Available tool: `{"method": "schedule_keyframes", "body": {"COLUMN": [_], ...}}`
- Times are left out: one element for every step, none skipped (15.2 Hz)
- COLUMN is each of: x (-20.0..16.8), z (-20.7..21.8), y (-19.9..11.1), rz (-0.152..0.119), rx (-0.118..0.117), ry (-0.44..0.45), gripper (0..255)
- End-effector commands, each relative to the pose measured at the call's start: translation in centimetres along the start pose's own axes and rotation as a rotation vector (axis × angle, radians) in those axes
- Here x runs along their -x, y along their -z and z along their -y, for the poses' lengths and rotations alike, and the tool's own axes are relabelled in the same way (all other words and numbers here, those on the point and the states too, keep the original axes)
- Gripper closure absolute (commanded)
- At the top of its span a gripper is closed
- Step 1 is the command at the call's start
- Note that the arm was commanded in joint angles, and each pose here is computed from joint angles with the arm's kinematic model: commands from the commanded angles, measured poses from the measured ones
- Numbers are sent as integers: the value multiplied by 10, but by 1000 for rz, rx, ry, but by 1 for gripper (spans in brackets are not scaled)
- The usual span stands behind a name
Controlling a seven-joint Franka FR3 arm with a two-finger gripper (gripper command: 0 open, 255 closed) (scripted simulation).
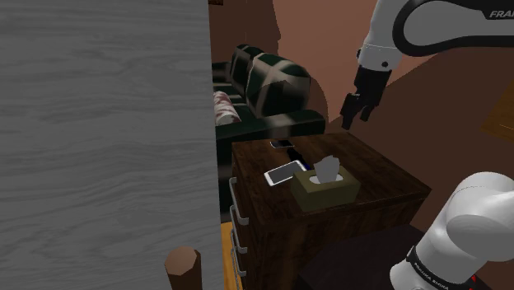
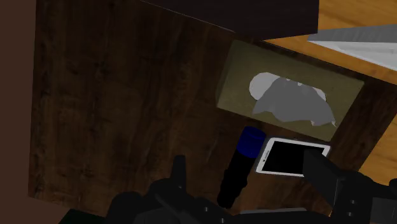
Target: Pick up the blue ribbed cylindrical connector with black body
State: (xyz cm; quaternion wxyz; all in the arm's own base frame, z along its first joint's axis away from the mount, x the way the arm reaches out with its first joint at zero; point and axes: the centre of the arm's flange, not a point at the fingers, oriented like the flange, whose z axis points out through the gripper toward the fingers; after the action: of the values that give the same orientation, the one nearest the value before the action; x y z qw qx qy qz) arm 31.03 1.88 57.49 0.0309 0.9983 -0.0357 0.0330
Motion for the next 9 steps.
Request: {"method": "schedule_keyframes", "body": {"x": [0,-8,-16,-24,-31,-39,-47,-55,-63], "z": [0,3,6,9,11,14,16,18,20], "y": [0,-10,-21,-31,-42,-52,-63,-74,-84], "rz": [0,3,5,8,10,13,15,18,20], "rx": [0,-1,-1,-2,-3,-4,-4,-5,-6], "ry": [0,-16,-32,-48,-63,-79,-95,-111,-127], "gripper": [0,0,0,0,0,0,0,0,0]}}
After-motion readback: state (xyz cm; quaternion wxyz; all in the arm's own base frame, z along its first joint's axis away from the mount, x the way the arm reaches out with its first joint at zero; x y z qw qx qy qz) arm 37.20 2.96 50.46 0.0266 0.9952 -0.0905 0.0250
